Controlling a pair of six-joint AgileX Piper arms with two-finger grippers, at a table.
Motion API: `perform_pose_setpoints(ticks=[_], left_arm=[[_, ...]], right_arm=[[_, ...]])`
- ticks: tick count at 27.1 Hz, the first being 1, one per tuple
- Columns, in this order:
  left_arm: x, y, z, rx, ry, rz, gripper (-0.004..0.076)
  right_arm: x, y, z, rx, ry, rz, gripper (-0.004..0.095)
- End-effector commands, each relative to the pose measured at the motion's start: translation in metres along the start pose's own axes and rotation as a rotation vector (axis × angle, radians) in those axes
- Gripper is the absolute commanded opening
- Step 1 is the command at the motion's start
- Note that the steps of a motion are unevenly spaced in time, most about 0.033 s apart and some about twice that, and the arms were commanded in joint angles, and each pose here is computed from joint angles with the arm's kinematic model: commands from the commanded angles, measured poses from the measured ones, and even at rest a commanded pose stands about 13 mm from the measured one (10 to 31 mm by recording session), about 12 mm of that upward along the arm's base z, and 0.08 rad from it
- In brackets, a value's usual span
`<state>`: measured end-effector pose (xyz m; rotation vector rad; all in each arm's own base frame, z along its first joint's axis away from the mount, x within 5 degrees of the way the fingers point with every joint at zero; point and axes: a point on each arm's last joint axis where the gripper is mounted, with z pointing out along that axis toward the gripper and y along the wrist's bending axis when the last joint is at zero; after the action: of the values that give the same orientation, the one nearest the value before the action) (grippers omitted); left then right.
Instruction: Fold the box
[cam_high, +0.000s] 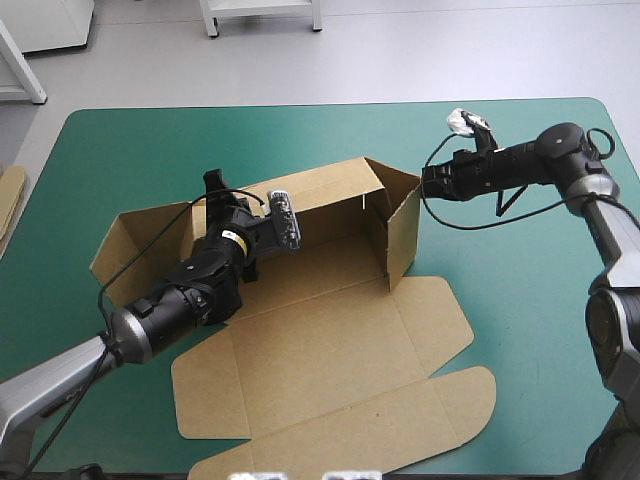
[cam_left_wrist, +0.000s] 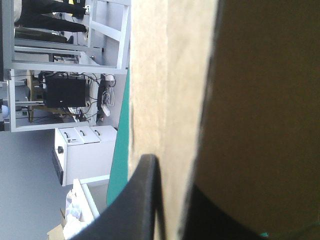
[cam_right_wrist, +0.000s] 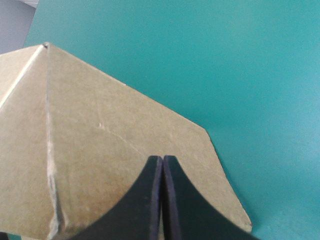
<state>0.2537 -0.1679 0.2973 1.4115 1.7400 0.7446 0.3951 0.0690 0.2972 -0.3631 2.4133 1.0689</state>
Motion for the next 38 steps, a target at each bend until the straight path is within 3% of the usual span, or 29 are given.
perform_pose_setpoints(ticks=[1, 9, 14, 23, 26, 30, 38], left_arm=[[0.008, -0.021, 0.005, 0.144, 0.096, -0.176, -0.0009], [0.008, -0.021, 0.005, 0.146, 0.094, -0.178, -0.0009], [0.008, -0.021, 0.005, 0.146, 0.096, -0.178, -0.0009], [0.008, -0.021, 0.005, 0.146, 0.096, -0.178, -0.0008], [0.008, -0.021, 0.005, 0.146, 0.098, -0.178, -0.0009], [0.008, -0.021, 0.005, 0.146, 0.100, -0.177, -0.0009], [0.009, -0.021, 0.005, 0.146, 0.106, -0.177, -0.0008]], right_arm=[[0.004, 0.026, -0.019, -0.052, -0.150, -0.108, -0.0017], [0.044, 0.026, -0.011, -0.136, -0.250, -0.238, -0.0011], [0.061, 0.030, -0.014, -0.120, -0.303, -0.321, -0.0011], [0.069, 0.035, -0.006, -0.137, -0.297, -0.355, 0.0005], [0.071, 0.047, 0.001, -0.111, -0.285, -0.399, 0.0004], [0.070, 0.064, 0.006, -0.010, -0.298, -0.470, 0.0005], [0.078, 0.068, -0.006, 0.139, -0.351, -0.427, 0.0005]])
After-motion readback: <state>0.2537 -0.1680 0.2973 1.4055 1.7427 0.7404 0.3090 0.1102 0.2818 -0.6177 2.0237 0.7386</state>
